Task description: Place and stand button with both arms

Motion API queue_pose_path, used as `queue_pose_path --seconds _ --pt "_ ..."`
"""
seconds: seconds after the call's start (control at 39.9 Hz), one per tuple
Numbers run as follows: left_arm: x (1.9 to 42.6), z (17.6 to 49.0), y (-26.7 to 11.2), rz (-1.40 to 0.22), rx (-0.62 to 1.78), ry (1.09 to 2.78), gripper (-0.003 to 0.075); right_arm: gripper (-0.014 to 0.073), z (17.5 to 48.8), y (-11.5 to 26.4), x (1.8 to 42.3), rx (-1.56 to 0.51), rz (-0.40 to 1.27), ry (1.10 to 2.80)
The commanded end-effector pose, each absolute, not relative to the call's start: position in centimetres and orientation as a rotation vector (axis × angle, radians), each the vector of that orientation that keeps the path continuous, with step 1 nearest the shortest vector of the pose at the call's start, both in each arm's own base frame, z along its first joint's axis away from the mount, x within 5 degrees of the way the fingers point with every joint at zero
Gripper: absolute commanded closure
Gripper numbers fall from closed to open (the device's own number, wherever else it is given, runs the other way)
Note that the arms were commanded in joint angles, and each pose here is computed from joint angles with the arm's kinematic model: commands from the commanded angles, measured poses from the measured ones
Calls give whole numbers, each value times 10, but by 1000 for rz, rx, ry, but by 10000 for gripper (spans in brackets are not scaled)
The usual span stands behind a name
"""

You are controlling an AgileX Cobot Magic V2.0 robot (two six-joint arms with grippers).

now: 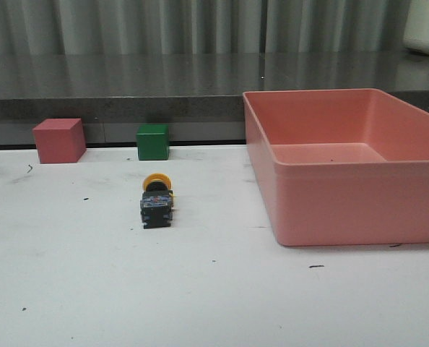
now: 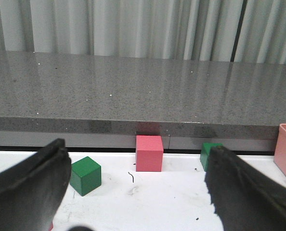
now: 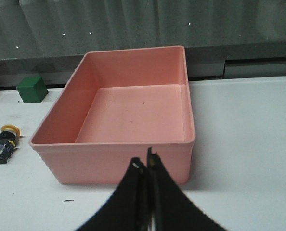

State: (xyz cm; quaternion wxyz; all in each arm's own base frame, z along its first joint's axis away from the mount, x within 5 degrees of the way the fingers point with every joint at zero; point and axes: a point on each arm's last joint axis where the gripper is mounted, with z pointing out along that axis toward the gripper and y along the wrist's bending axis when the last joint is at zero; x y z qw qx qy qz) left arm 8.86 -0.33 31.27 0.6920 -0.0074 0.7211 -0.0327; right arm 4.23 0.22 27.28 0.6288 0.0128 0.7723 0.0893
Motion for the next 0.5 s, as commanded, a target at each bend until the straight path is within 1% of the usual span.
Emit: queue_pose_path --seconds 0.0,0.1,0.23,0.35,0.48 --pt "91 333 -3 -136 -72 1497 174 665 286 2 41 9 189 1683" --pt "99 333 -5 -153 -77 1547 174 665 286 2 41 9 189 1683" --pt "122 333 -10 -178 -51 1673 174 665 286 2 41 9 189 1683" --pt "147 340 -23 -230 18 1801 174 665 286 2 41 9 189 1683" --pt "175 349 -46 -293 117 1909 174 665 286 2 41 9 189 1683"
